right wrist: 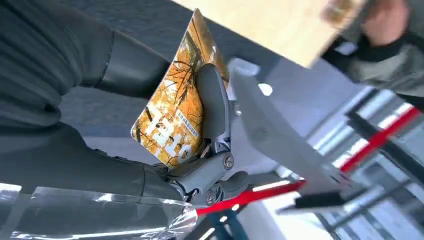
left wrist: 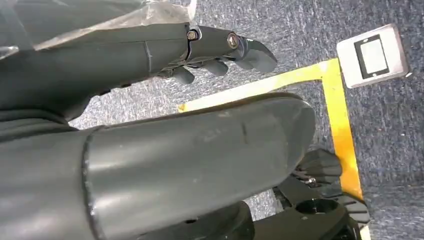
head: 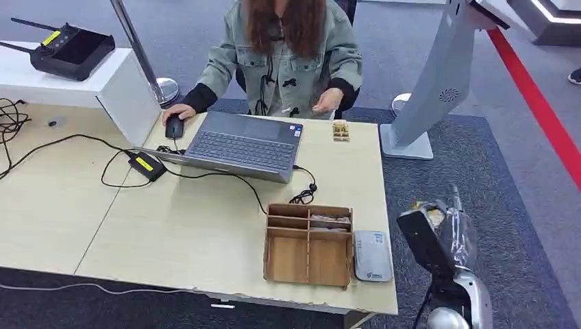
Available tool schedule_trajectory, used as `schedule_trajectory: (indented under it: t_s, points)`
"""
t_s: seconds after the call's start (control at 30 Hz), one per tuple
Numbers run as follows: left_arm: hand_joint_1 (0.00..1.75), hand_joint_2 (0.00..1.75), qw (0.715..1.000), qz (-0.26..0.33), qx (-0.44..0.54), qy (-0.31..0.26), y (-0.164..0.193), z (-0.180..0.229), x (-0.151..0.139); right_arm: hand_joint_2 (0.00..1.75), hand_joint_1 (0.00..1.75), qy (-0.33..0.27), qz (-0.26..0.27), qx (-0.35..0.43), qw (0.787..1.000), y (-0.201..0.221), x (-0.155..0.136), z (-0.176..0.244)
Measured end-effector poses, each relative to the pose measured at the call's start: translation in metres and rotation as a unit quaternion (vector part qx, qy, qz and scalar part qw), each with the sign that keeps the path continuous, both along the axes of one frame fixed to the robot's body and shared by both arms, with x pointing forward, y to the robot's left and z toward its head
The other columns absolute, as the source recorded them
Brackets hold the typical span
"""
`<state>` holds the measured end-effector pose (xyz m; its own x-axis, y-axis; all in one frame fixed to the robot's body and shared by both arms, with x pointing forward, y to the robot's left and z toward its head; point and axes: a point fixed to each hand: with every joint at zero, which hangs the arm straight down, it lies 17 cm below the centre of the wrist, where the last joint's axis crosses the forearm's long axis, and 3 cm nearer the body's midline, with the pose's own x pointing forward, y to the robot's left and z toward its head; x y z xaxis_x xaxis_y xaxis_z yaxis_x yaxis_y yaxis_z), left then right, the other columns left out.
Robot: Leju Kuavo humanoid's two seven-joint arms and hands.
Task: Pass the card to the sensor for recognition and then transmit it.
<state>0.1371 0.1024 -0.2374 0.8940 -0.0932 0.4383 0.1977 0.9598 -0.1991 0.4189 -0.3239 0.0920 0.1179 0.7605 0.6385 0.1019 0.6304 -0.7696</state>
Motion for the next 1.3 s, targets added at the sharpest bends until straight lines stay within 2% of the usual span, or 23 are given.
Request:
schedule_trajectory:
  t_s: [0.17, 0.37, 0.57, 0.7, 0.83, 1.23, 1.27, 1.3]
  points:
    - [0.00, 0.00, 1.000, -0.005, -0.001, 0.001, -0.002, 0.000, -0.001, 1.75, 1.75, -0.066, 0.015, 0.007, 0.998, 0.015, 0.029, 0.073]
    - [0.00, 0.00, 1.000, -0.013, -0.003, 0.000, -0.003, 0.001, -0.002, 1.75, 1.75, -0.117, 0.035, 0.031, 0.992, 0.034, 0.043, 0.128]
    - [0.00, 0.00, 0.999, -0.037, -0.007, -0.001, -0.011, 0.002, -0.004, 1.75, 1.75, -0.158, 0.044, 0.054, 0.985, 0.057, 0.085, 0.187]
    - [0.00, 0.00, 0.999, -0.051, -0.009, -0.004, -0.015, 0.004, -0.005, 1.75, 1.75, -0.164, 0.053, 0.054, 0.984, 0.076, 0.107, 0.200]
    - [0.00, 0.00, 0.998, -0.064, -0.010, -0.007, -0.019, 0.005, -0.006, 1.75, 1.75, -0.151, 0.065, 0.064, 0.984, 0.094, 0.124, 0.196]
    - [0.00, 0.00, 0.996, -0.083, -0.014, -0.011, -0.023, 0.006, -0.007, 1.75, 1.75, -0.092, 0.092, 0.069, 0.989, 0.137, 0.141, 0.143]
    - [0.00, 0.00, 0.996, -0.084, -0.014, -0.011, -0.023, 0.006, -0.007, 1.75, 1.61, -0.086, 0.093, 0.068, 0.990, 0.139, 0.142, 0.137]
    - [0.00, 0.00, 0.996, -0.084, -0.014, -0.011, -0.023, 0.006, -0.007, 1.75, 0.31, -0.081, 0.095, 0.069, 0.990, 0.141, 0.142, 0.133]
